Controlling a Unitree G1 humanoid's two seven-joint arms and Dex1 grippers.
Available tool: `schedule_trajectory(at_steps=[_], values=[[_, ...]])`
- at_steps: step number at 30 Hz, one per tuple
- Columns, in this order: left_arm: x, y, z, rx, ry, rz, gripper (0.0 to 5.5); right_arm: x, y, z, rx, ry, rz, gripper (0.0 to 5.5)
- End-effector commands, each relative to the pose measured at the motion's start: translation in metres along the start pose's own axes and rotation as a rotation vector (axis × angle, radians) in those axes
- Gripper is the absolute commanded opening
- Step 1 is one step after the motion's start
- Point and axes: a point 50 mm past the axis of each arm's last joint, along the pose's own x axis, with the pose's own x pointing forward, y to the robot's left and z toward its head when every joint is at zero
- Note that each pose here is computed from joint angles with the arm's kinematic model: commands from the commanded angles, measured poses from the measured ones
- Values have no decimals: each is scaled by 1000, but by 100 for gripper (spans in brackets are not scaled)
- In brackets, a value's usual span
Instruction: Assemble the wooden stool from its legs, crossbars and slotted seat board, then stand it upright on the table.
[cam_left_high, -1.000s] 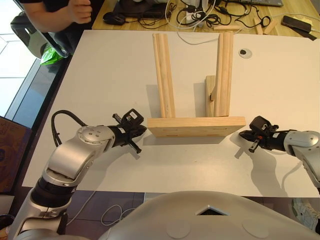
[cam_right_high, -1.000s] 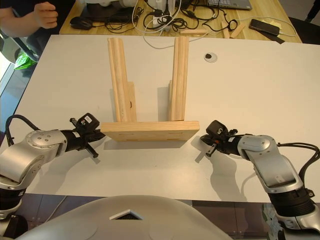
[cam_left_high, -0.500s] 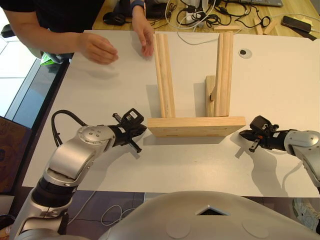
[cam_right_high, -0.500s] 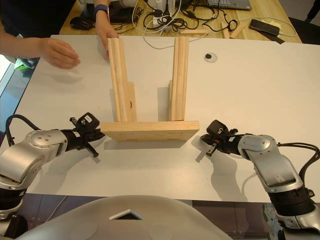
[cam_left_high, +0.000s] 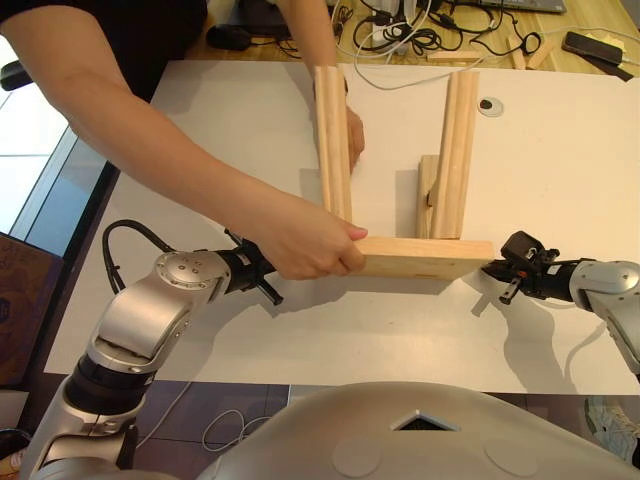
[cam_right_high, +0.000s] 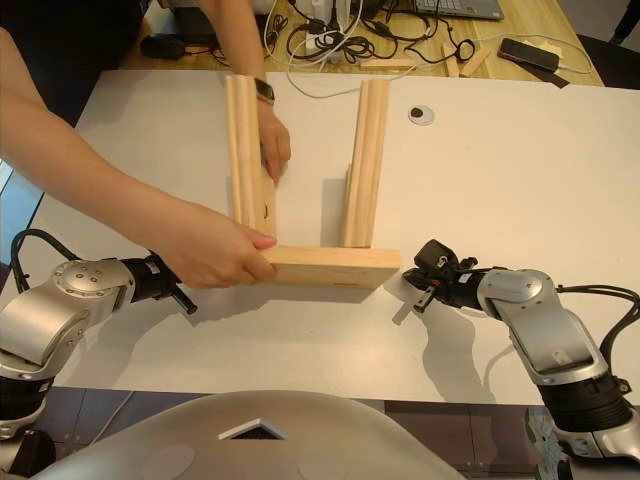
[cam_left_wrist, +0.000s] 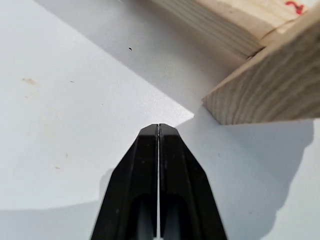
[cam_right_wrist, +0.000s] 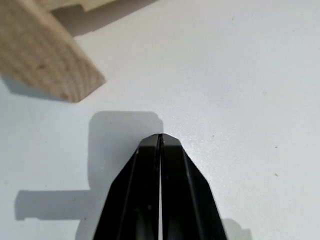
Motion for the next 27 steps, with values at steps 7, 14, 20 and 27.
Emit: schedule_trajectory(at_steps=[7,14,20,27], values=[[-1,0,3,9,-7,8,3,2,2,-11,18,61,-3,0],[-2,0,4,9,-6,7,3,2,2,-11,19,61,-3,0],[-3,-3,3,11,-1,-22,3,0,6,-8,40,47,25,0],[-7,-3,-5,-34,23,7,3,-2,16,-4,110,23,35,0]])
